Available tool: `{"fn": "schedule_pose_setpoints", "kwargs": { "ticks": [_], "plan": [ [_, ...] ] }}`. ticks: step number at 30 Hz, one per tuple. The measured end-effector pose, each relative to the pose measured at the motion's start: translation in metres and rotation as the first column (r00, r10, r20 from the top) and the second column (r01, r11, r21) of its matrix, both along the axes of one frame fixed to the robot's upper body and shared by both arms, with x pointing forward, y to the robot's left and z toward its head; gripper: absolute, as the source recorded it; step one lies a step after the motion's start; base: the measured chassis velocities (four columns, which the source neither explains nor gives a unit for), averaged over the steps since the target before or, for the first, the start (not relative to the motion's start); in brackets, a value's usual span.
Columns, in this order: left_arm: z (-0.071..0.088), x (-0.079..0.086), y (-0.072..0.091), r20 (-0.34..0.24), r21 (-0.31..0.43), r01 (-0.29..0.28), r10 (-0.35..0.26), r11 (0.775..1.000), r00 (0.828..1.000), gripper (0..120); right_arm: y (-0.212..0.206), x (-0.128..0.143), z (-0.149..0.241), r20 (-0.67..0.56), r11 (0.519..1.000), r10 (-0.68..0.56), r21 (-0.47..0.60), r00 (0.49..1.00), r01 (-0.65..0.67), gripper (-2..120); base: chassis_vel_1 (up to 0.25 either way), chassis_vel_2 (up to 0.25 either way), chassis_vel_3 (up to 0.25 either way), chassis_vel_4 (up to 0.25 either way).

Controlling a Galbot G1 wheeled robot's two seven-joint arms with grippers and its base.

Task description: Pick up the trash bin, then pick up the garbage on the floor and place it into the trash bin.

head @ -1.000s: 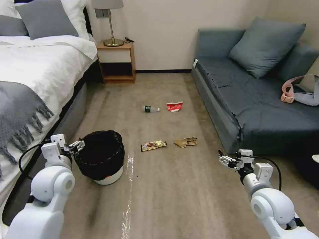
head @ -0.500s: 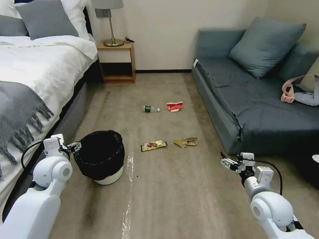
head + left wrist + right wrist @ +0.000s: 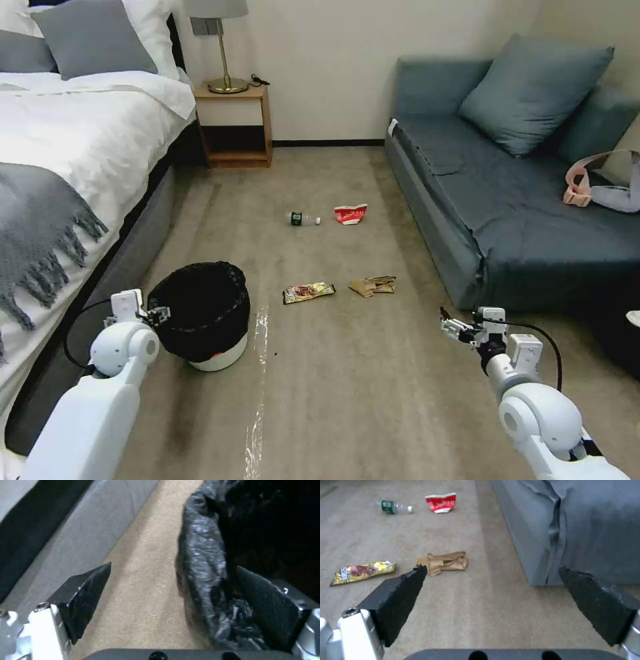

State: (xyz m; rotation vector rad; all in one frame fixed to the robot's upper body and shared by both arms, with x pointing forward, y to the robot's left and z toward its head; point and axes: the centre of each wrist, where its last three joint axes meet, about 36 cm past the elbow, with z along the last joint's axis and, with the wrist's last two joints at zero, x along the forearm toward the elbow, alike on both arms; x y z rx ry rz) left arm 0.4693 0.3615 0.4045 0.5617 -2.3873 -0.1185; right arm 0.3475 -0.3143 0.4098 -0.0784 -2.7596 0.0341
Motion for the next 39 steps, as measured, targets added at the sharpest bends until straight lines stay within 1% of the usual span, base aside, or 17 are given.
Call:
{"fn": "schedule_pose_setpoints", "kwargs": {
  "ticks": [2, 5, 9, 13, 17, 18, 21, 22, 23, 25, 26, 29, 30, 33, 34, 36, 39],
  "plan": [
    [-0.003, 0.002, -0.002, -0.001, 0.008, 0.02, -0.02, 1.0, 1.0, 98, -0.001, 0.001, -0.001, 0.0, 1.0, -0.005, 0.0, 1.0, 0.005, 100, 0.0, 0.0, 0.0, 0.0],
    [-0.005, 0.006, -0.005, -0.002, 0.005, 0.028, -0.028, 1.0, 1.0, 98, -0.002, 0.002, 0.0, 0.004, 1.0, -0.008, 0.002, 1.0, 0.008, 100, 0.0, 0.0, 0.0, 0.0],
    [-0.008, 0.011, -0.006, -0.007, -0.002, 0.027, -0.027, 1.0, 1.0, 98, 0.001, 0.002, -0.003, -0.003, 1.0, -0.006, 0.009, 1.0, 0.006, 100, 0.0, 0.0, 0.0, 0.0],
    [-0.013, 0.015, -0.004, -0.022, -0.002, 0.021, -0.021, 1.0, 1.0, 94, 0.003, 0.002, -0.006, -0.007, 1.0, -0.005, 0.022, 1.0, 0.005, 100, 0.0, 0.0, 0.0, 0.0],
    [-0.017, 0.018, 0.0, -0.04, -0.004, 0.018, -0.018, 1.0, 0.999, 84, 0.003, 0.005, -0.002, 0.007, 0.999, -0.009, 0.034, 1.0, 0.009, 100, 0.0, 0.0, 0.0, 0.0],
    [-0.018, 0.019, 0.001, -0.044, -0.005, 0.02, -0.021, 1.0, 0.999, 76, 0.001, 0.008, 0.006, 0.025, 0.999, -0.013, 0.043, 1.0, 0.012, 100, 0.0, 0.0, 0.0, 0.0],
    [-0.02, 0.02, 0.002, -0.049, -0.003, 0.026, -0.026, 1.0, 0.998, 69, 0.0, 0.011, 0.013, 0.04, 0.999, -0.013, 0.052, 0.999, 0.011, 100, 0.0, 0.0, 0.0, 0.0],
    [-0.023, 0.02, 0.002, -0.055, -0.002, 0.039, -0.039, 0.999, 0.998, 61, -0.001, 0.013, 0.018, 0.047, 0.998, -0.012, 0.055, 0.999, 0.009, 100, 0.0, 0.0, 0.0, 0.0],
    [-0.023, 0.02, 0.002, -0.055, -0.002, 0.039, -0.039, 0.999, 0.998, 61, -0.001, 0.013, 0.018, 0.047, 0.998, -0.012, 0.055, 0.999, 0.009, 100, 0.0, 0.0, 0.0, 0.0],
    [-0.024, 0.019, 0.002, -0.053, 0.004, 0.054, -0.054, 0.999, 0.997, 51, 0.0, 0.011, 0.017, 0.041, 0.998, -0.012, 0.059, 0.999, 0.01, 100, 0.0, 0.0, 0.0, 0.0],
    [-0.024, 0.019, 0.002, -0.053, 0.004, 0.054, -0.054, 0.999, 0.997, 51, 0.0, 0.011, 0.017, 0.041, 0.998, -0.012, 0.059, 0.999, 0.01, 100, 0.0, 0.0, 0.0, 0.0],
    [-0.023, 0.016, 0.004, -0.044, 0.009, 0.061, -0.061, 0.998, 0.997, 36, 0.002, 0.007, 0.013, 0.03, 0.998, -0.014, 0.069, 0.999, 0.012, 100, 0.0, 0.0, 0.0, 0.0],
    [-0.023, 0.016, 0.004, -0.044, 0.009, 0.061, -0.061, 0.998, 0.997, 36, 0.002, 0.007, 0.013, 0.03, 0.998, -0.014, 0.069, 0.999, 0.012, 100, 0.0, 0.0, 0.0, 0.0],
    [-0.023, 0.012, 0.007, -0.035, 0.012, 0.06, -0.059, 0.998, 0.998, 22, 0.004, 0.006, 0.011, 0.025, 0.997, -0.011, 0.072, 1.0, 0.009, 100, 0.0, 0.0, 0.0, 0.0],
    [-0.023, 0.012, 0.007, -0.035, 0.012, 0.06, -0.059, 0.998, 0.998, 22, 0.004, 0.006, 0.011, 0.025, 0.997, -0.011, 0.072, 1.0, 0.009, 100, 0.0, 0.0, 0.0, 0.0],
    [-0.024, 0.009, 0.009, -0.029, 0.009, 0.066, -0.065, 0.998, 0.997, 14, 0.006, 0.005, 0.01, 0.021, 0.997, -0.006, 0.075, 1.0, 0.004, 100, 0.0, 0.0, 0.0, 0.0],
    [-0.025, 0.006, 0.009, -0.023, 0.011, 0.071, -0.07, 0.997, 0.997, 14, 0.008, 0.005, 0.01, 0.02, 0.997, -0.003, 0.078, 1.0, 0.002, 100, 0.0, 0.0, 0.0, 0.0]
  ]
}}
